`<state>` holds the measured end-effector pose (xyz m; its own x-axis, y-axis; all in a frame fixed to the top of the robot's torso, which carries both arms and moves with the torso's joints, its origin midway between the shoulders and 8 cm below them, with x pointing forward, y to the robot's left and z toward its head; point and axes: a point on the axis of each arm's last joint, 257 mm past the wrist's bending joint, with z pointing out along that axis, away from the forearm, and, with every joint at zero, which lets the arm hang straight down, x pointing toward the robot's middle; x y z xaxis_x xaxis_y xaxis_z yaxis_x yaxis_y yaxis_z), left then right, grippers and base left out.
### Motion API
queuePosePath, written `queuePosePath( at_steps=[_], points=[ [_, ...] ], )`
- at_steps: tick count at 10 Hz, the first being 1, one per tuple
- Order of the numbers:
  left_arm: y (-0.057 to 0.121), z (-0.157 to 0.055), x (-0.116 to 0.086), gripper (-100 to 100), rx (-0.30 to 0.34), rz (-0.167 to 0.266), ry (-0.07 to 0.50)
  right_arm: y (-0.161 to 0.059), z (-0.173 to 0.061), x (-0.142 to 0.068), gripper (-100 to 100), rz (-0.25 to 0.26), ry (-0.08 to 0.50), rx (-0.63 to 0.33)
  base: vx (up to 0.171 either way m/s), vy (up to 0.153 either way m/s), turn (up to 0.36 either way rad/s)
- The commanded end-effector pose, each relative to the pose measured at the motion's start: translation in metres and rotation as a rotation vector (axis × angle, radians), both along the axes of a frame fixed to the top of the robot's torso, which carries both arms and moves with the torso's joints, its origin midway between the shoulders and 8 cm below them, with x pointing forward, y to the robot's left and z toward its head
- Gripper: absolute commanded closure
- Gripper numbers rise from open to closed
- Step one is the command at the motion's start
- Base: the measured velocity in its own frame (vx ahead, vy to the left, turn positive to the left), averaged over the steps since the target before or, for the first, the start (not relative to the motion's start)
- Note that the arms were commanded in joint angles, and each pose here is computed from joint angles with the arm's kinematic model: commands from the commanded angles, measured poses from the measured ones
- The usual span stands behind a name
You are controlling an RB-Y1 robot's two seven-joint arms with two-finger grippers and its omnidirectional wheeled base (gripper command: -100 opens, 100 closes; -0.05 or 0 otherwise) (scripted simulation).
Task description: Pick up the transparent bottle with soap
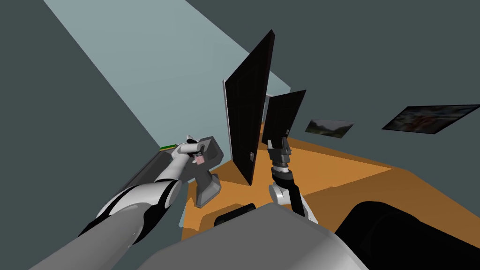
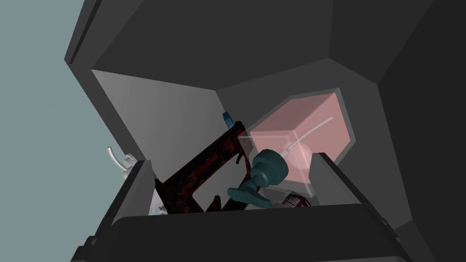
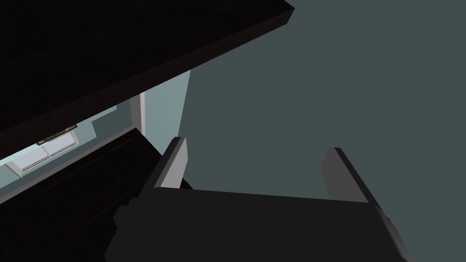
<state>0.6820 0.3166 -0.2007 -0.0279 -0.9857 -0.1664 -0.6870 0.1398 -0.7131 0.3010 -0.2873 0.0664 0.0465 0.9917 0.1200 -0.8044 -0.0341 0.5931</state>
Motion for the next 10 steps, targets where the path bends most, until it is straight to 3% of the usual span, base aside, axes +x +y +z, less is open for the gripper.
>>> queuePosePath(
  at_steps=[1, 2, 3, 7, 10],
  points=[
    [0.003, -0.006, -0.006, -100, -0.006, 0.009, 0.033, 0.000, 0.000, 0.000, 0, 0.000, 0.000, 0.000, 0.041, 0.022, 0.019],
    [0.007, -0.011, -0.011, -100, -0.017, 0.022, 0.078, 0.000, 0.000, 0.000, 0, 0.000, 0.000, 0.000, 0.056, 0.021, 0.032],
    [0.007, -0.012, -0.012, -100, -0.017, 0.023, 0.081, 0.000, 0.000, 0.000, 0, 0.000, 0.000, 0.000, 0.053, 0.017, 0.017],
    [0.022, -0.026, -0.036, -100, -0.063, 0.072, 0.237, 0.000, 0.000, 0.000, 0, 0.000, 0.000, 0.000, 0.092, 0.031, 0.042],
    [0.028, -0.030, -0.046, -100, -0.081, 0.091, 0.287, 0.000, 0.000, 0.000, 0, 0.000, 0.000, 0.000, 0.079, 0.030, 0.023]
  ],
)
